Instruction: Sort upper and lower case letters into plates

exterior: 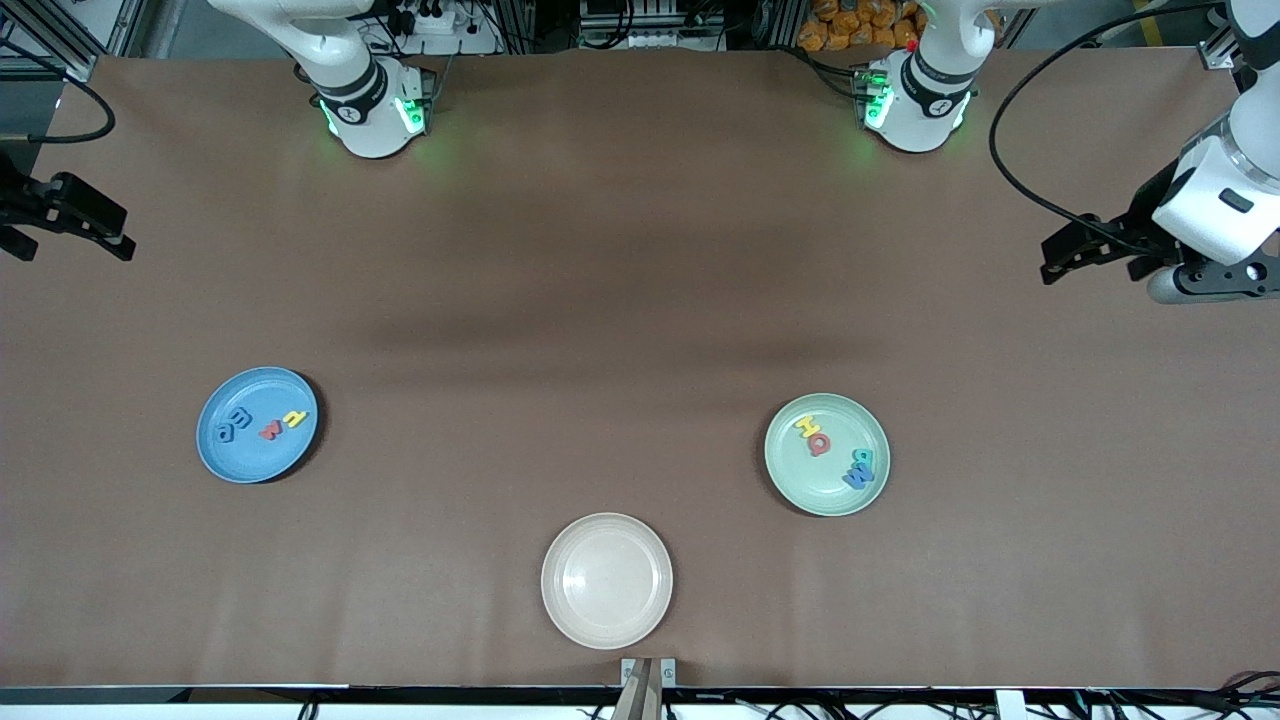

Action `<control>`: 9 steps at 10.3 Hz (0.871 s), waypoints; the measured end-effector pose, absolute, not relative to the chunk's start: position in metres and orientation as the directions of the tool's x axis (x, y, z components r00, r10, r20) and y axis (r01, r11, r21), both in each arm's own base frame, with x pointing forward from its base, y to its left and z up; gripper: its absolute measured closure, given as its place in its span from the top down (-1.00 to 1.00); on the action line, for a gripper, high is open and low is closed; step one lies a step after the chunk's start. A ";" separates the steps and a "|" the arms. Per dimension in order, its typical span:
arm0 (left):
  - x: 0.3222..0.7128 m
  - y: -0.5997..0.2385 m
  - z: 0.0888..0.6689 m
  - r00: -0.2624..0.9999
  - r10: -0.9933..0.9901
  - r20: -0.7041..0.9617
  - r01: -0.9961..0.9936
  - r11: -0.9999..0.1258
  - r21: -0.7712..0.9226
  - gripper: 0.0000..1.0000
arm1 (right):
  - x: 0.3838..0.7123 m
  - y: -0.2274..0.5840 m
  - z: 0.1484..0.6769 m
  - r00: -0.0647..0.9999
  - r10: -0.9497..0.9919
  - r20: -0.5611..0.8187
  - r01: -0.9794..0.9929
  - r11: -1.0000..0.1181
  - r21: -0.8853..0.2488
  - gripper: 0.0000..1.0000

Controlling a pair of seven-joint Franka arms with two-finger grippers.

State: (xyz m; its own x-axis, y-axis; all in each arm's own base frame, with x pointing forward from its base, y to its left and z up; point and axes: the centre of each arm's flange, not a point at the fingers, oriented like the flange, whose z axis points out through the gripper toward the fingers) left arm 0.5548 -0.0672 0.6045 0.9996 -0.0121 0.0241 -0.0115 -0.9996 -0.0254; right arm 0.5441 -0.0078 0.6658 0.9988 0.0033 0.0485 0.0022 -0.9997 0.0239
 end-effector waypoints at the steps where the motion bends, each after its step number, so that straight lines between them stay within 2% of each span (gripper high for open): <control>1: 0.555 -0.070 0.605 0.999 -0.027 0.028 -0.026 -0.999 -0.031 1.00 | 0.544 -0.007 0.666 0.999 0.004 0.049 0.003 -1.000 0.023 1.00; 9: 0.564 -0.073 0.606 0.997 -0.034 0.074 -0.032 -0.999 -0.025 1.00 | 0.544 -0.005 0.666 0.999 0.009 0.050 0.008 -1.000 0.022 1.00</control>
